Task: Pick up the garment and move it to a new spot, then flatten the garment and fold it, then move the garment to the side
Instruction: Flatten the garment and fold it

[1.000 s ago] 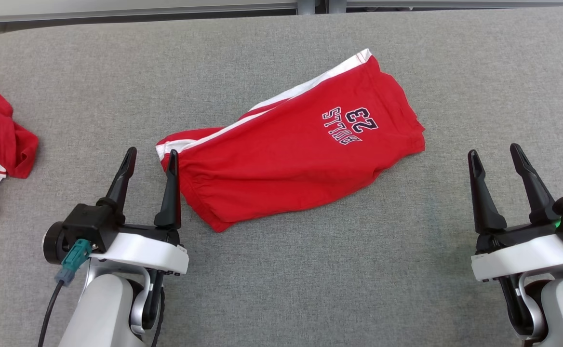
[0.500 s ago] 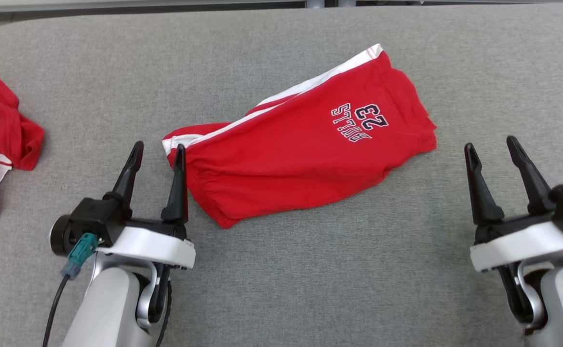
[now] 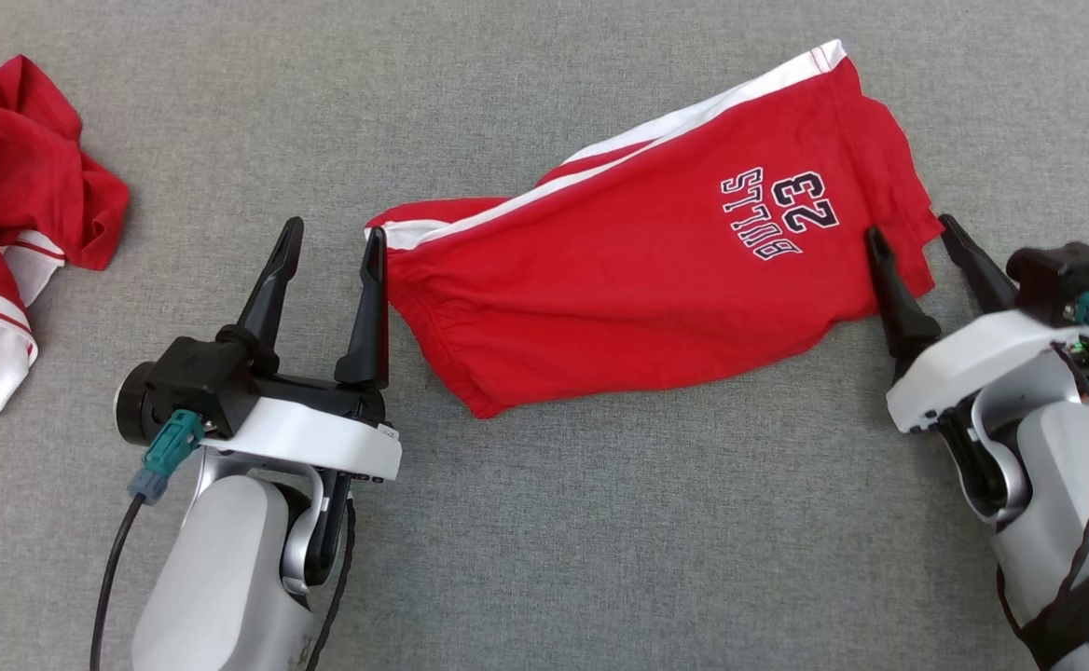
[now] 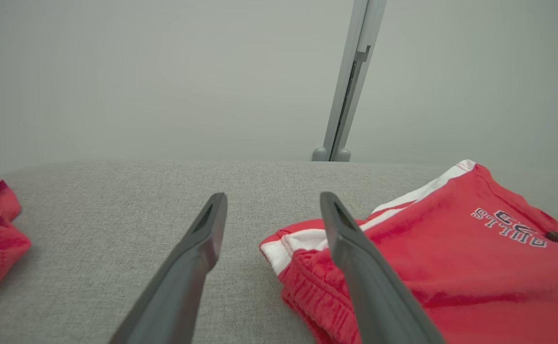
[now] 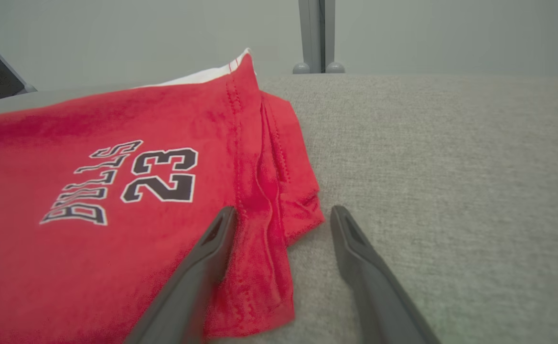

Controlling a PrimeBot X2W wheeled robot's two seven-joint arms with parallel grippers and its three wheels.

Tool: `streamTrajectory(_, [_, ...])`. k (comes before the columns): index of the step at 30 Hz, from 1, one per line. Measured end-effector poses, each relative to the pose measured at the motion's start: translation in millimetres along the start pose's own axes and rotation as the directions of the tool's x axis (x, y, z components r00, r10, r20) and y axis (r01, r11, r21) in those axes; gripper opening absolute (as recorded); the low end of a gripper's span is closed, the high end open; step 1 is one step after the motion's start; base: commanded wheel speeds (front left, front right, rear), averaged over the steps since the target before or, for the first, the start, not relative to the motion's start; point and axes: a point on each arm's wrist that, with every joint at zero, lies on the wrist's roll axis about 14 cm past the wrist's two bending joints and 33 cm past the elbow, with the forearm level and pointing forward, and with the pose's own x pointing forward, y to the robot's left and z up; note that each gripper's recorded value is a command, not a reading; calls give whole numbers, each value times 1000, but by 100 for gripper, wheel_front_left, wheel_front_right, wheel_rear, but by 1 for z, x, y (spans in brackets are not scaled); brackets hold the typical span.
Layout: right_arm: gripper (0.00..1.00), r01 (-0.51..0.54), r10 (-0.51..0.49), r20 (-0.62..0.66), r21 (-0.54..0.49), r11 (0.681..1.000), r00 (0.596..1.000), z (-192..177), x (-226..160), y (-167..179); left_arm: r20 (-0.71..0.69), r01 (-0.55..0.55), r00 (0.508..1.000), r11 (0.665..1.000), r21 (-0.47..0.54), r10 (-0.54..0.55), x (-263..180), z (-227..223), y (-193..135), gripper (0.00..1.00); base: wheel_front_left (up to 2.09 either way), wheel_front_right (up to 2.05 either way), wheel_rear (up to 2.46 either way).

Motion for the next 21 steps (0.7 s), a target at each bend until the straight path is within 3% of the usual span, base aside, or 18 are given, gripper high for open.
streamTrajectory(1, [100, -5, 5, -15, 13, 1000, 1000, -2, 3, 1, -1, -3, 1000, 1000, 0, 3, 0, 0, 1, 100, 0, 0, 0])
streamTrajectory(2, [79, -6, 7, -32, 19, 1000, 999, -4, 5, 2, -2, -4, 1000, 1000, -1, 4, 0, -1, 1, 100, 0, 0, 0])
streamTrajectory(3, [30, -10, 11, -38, 28, 1000, 999, -5, 7, 3, -1, -4, 1000, 1000, -2, 4, 0, -1, 1, 100, 0, 0, 0])
streamTrajectory(4, [0, -12, 14, -41, 41, 999, 999, -5, 8, 4, -1, -4, 1000, 1000, -3, 4, 0, -1, 1, 100, 0, 0, 0])
streamTrajectory(12, [0, -21, 21, 1, 88, 996, 1000, 0, 0, 9, 4, 11, 1000, 1000, -17, -11, 1, 0, -5, 100, 0, 0, 0])
streamTrajectory(21, [0, 55, -76, 83, 232, 971, 994, -14, -51, 6, 6, 28, 1000, 999, -30, -27, -4, 2, -15, 100, 0, 0, 0])
